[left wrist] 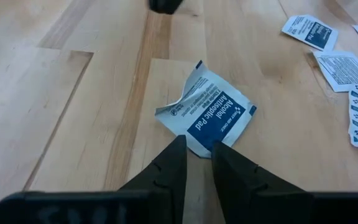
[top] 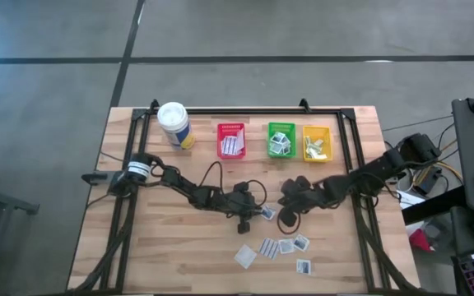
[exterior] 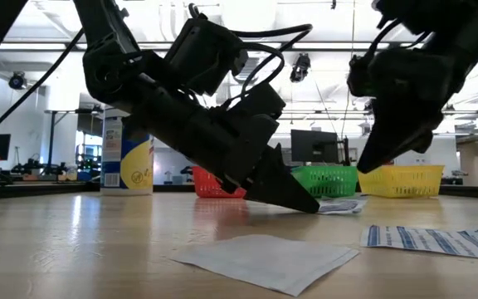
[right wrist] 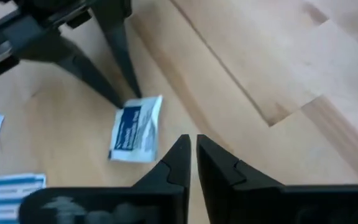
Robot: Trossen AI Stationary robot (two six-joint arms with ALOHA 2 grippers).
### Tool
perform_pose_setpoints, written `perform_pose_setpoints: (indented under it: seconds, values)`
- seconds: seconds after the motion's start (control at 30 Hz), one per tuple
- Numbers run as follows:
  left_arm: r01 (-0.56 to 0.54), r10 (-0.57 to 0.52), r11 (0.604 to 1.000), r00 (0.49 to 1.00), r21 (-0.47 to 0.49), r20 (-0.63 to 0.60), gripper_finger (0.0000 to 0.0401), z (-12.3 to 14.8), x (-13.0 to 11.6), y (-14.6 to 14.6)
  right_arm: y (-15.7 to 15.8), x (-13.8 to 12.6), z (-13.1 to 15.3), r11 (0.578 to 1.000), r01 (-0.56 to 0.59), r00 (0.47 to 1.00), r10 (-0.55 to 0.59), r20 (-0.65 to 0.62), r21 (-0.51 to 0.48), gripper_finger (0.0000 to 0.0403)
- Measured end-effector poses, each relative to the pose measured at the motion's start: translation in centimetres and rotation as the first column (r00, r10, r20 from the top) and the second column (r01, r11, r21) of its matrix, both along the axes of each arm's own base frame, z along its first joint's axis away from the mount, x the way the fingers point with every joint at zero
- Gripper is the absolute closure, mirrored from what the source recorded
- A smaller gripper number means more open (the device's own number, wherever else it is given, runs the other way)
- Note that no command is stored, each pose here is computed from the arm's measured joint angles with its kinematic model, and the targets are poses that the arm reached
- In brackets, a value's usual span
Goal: Pick & Place First Aid Supplies
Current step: Put the alcohol pad in the green bin
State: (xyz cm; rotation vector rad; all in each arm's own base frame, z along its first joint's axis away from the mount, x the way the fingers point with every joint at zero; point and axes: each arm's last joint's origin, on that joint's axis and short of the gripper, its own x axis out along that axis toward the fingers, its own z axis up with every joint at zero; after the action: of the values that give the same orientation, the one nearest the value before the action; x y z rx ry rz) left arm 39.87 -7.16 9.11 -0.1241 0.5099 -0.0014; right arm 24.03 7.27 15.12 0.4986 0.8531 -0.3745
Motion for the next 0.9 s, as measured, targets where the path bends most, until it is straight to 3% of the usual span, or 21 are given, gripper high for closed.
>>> perform_pose_setpoints:
  seconds: [0.37, 0.6, 0.9]
  values:
    - [0.001, -0.001, 1.000, 1.000, 0.000, -0.004, 0.0321, -0.1, 0.0, 0.0, -0.4, 1.0, -0.1, 0.997, -0.013, 0.999, 0.009, 0.048, 0.077, 0.0313]
    - [0.002, -0.002, 1.000, 1.000, 0.000, -0.006, 0.0321, -0.1, -0.1, 0.0, -0.2, 1.5, -2.4, 0.996, 0.010, 1.000, -0.008, -0.027, 0.089, 0.0302]
    - [0.002, -0.002, 1.000, 1.000, 0.000, -0.006, 0.0321, -0.1, -0.1, 0.0, 0.1, 2.2, -2.6, 0.991, -0.029, 0.999, 0.027, 0.022, 0.128, 0.0302]
